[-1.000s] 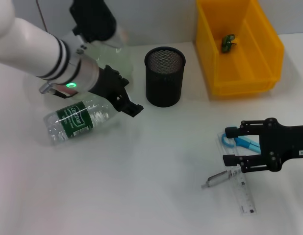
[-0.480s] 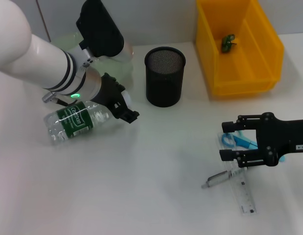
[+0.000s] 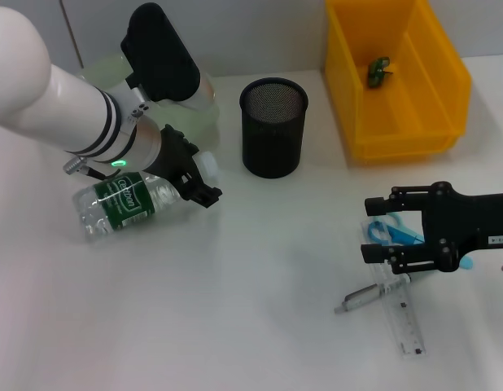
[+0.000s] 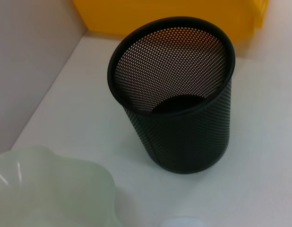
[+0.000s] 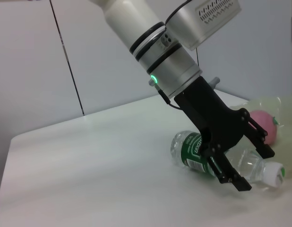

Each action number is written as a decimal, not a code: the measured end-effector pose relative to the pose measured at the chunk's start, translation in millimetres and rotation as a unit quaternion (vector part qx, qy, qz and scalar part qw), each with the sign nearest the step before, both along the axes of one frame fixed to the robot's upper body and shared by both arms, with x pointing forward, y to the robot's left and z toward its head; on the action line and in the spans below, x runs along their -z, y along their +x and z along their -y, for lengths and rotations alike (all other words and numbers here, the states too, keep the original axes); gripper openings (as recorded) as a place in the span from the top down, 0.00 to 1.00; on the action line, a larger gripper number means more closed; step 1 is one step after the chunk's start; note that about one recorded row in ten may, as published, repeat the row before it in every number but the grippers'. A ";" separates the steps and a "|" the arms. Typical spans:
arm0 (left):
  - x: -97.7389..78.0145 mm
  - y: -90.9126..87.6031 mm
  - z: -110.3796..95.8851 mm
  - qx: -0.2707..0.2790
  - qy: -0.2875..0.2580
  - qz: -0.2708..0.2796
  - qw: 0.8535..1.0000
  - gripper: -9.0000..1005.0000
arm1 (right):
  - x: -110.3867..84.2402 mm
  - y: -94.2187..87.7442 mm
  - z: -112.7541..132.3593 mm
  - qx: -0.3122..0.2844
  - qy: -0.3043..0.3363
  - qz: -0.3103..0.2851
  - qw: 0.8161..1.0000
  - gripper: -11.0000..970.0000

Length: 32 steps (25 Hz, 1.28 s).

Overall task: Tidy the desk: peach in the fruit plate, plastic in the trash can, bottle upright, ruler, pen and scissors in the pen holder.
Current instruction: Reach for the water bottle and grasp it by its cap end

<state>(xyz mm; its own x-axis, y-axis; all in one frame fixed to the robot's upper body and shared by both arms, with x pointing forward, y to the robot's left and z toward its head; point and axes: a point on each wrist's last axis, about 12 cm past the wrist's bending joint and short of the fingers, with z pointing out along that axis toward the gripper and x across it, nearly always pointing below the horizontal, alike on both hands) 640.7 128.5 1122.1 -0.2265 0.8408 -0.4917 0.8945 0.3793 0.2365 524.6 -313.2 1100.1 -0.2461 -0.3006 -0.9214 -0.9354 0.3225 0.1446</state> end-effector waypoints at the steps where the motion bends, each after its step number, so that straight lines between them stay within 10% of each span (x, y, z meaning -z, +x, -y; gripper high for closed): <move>1: 0.3 -0.1 0.1 0.000 0.001 0.000 1.000 0.19 | -0.1 0.2 -0.2 0.000 0.000 0.000 1.000 0.23; 32: 7.5 -11.9 4.0 0.023 0.020 -0.029 0.999 0.20 | -3.3 3.5 -2.3 -0.001 0.005 0.004 1.000 0.24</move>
